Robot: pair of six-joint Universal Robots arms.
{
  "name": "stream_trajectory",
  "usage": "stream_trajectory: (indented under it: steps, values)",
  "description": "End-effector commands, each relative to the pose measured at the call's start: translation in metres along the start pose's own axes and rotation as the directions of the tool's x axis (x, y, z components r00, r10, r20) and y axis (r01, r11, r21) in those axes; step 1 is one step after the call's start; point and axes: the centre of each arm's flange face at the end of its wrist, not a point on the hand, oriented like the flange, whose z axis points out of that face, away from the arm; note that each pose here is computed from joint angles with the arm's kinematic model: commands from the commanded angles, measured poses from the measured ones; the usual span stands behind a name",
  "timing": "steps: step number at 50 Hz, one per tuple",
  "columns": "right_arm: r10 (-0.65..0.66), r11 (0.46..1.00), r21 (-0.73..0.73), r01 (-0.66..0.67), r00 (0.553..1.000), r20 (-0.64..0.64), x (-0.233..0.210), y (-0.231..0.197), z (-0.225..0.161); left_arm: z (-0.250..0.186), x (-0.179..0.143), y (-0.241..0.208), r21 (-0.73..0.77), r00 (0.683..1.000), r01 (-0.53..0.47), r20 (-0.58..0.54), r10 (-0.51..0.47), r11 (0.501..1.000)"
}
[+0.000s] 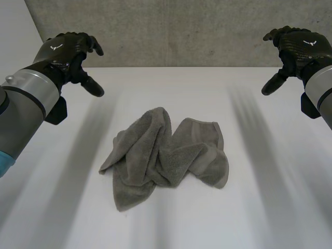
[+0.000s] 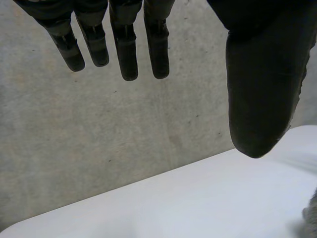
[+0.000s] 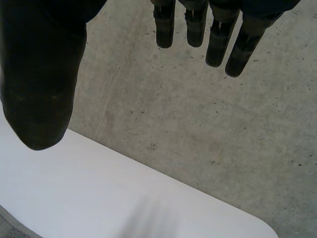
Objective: Fold the towel.
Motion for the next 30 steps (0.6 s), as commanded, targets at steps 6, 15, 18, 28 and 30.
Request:
stream_trajectory:
  steps: [6, 15, 18, 28, 30]
  values:
    - [-0.004, 1.0, -0.001, 0.004, 1.0, 0.006, -0.002, 0.0, -0.001, 0.0, -0.002, 0.001, 0.0, 1.0, -0.004, 0.021, 0.004, 1.0]
    - [-0.003, 1.0, 0.001, 0.003, 1.0, 0.011, -0.002, 0.0, -0.001, 0.0, -0.002, 0.002, -0.001, 1.0, -0.003, 0.018, 0.003, 1.0]
    - [-0.006, 1.0, 0.001, 0.006, 1.0, 0.02, -0.003, 0.0, -0.001, -0.001, 0.001, 0.003, -0.007, 1.0, -0.003, 0.007, 0.003, 1.0]
    - [-0.068, 0.996, -0.055, 0.073, 0.993, 0.094, -0.007, 0.009, -0.002, -0.015, 0.011, 0.02, -0.068, 1.0, 0.0, -0.021, -0.002, 0.998]
    - [-0.085, 0.992, -0.085, 0.096, 0.989, 0.124, -0.009, 0.014, -0.004, -0.025, 0.014, 0.029, -0.103, 0.999, -0.001, -0.032, -0.002, 0.995]
